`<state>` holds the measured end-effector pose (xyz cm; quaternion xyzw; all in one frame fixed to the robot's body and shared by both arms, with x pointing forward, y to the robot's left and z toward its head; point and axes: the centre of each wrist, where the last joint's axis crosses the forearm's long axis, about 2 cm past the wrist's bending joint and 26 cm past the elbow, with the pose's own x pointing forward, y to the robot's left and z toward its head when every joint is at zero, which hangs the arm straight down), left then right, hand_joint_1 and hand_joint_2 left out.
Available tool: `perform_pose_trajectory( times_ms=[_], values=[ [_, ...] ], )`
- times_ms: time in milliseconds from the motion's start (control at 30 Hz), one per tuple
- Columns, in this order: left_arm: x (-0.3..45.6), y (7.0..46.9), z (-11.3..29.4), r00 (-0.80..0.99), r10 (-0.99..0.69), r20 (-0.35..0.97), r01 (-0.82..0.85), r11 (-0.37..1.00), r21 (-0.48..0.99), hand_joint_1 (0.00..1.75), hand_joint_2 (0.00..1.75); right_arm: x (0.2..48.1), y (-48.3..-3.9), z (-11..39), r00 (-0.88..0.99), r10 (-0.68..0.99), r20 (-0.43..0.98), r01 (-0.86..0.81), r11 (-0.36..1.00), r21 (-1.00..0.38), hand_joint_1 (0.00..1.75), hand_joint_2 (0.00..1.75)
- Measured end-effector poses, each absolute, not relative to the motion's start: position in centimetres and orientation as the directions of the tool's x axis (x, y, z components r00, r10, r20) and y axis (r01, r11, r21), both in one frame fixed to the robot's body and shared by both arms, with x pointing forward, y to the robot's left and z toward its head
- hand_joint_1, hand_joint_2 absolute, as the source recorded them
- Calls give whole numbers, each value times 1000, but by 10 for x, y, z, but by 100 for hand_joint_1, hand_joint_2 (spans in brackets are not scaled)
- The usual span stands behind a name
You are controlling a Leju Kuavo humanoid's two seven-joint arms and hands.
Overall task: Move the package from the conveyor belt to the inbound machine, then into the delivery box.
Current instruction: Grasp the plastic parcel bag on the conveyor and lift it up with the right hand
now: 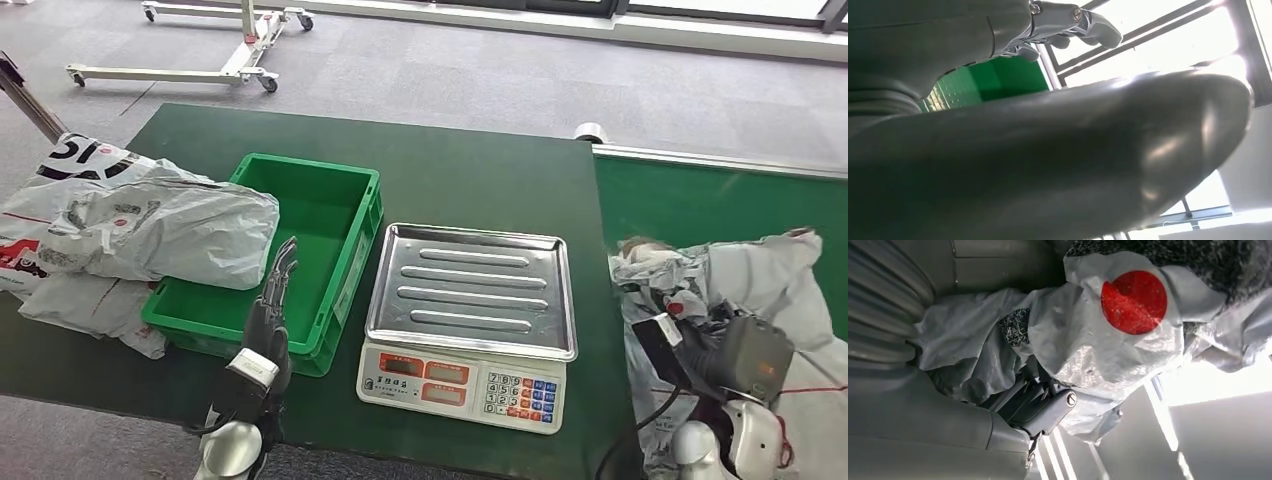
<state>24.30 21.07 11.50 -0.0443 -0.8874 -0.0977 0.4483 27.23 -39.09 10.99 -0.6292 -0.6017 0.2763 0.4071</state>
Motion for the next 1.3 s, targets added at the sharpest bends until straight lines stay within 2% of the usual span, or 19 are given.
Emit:
perform_pose_trajectory(
  times_ms=[133, 300, 1300],
  values=[
    [243, 211, 116, -596, -9, 803, 165, 977, 134, 0, 0, 270, -386, 139, 97, 988, 124, 648, 32, -761, 175, 175],
    [243, 211, 116, -598, -9, 801, 165, 977, 134, 0, 0, 265, -383, 153, 79, 991, 108, 698, 22, -716, 175, 175],
    [243, 211, 116, -598, -9, 801, 165, 977, 134, 0, 0, 261, -379, 162, 63, 993, 98, 725, 22, -688, 175, 175]
  ],
)
